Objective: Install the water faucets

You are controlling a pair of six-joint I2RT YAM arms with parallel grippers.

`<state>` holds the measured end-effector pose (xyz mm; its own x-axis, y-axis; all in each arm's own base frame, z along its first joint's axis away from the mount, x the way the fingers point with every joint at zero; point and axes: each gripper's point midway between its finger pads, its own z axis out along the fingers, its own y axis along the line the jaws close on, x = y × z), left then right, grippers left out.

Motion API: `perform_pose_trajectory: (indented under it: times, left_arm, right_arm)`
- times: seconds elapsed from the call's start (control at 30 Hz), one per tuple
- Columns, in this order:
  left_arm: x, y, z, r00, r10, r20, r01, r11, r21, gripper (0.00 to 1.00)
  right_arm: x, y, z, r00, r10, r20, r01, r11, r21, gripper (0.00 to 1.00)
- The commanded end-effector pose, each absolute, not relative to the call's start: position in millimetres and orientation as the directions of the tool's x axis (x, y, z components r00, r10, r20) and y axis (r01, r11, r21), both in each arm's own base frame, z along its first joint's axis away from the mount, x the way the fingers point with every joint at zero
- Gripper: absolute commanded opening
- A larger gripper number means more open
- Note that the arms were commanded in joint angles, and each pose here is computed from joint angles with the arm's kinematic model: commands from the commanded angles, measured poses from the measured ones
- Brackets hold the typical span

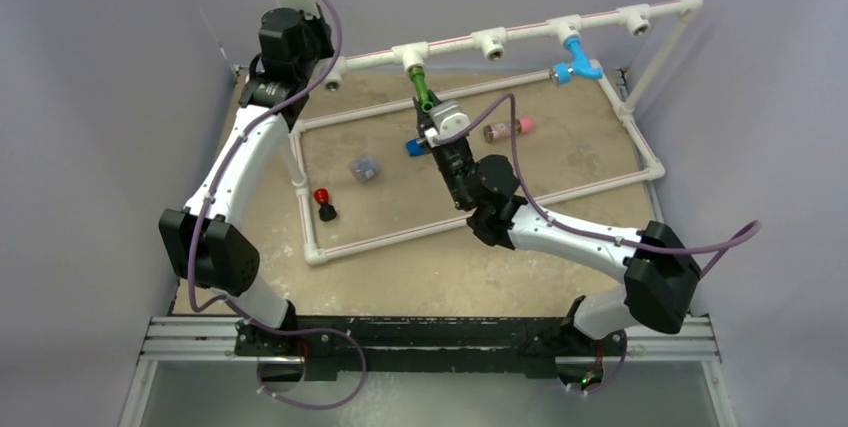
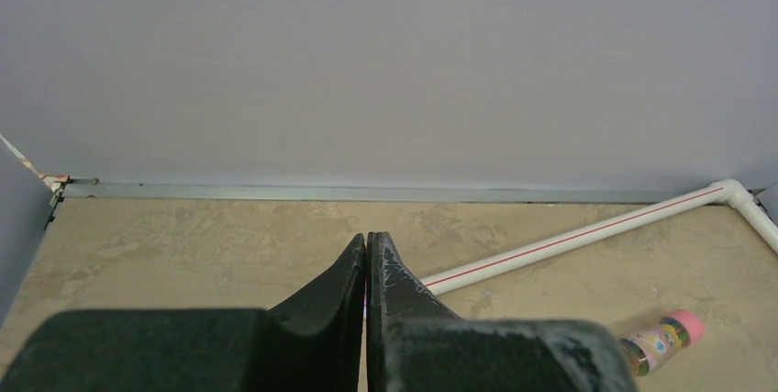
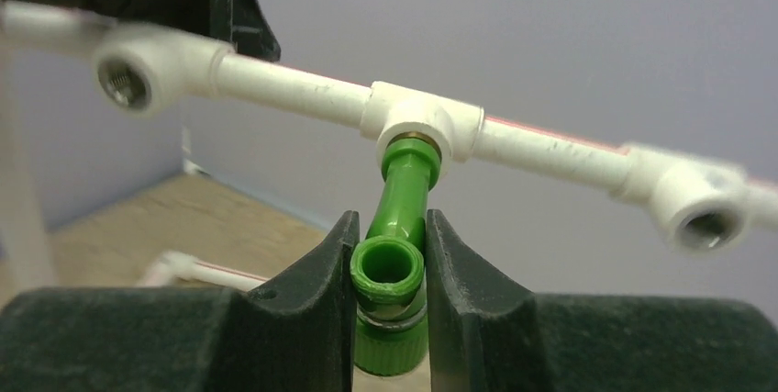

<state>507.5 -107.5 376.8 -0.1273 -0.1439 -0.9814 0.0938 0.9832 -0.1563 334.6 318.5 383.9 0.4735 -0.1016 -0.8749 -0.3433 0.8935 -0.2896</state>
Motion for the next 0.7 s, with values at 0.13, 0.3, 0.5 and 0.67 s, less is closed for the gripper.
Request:
perform_pose_trajectory:
  times: [0.13,0.3,0.5,0.67]
  left_arm:
    - [487,-142,266,-0.455,-0.037,-0.890,0.182,0.974,-0.134,0.00]
    - [487,-143,267,-0.456,-0.040,-0.889,0.187,0.972,-0.140,0.00]
    - [486,-144,267,-0.458,-0.041,-0.888,0.191,0.971,-0.144,0.00]
    - [485,-145,266,-0.461,-0.045,-0.886,0.195,0.969,-0.151,0.00]
  right_arm:
    - [322,331,413,0.086,0.686,-0.722,-0.541,0.641,0.545,0.00]
    - [317,337,422,-0.088,0.854,-0.513,-0.527,0.397,0.751,0.00]
    - [305,348,421,-0.337,0.921,-0.195,-0.429,0.034,0.903,0.00]
    - [296,353,422,-0.474,0.879,0.041,-0.322,-0.216,0.922,0.00]
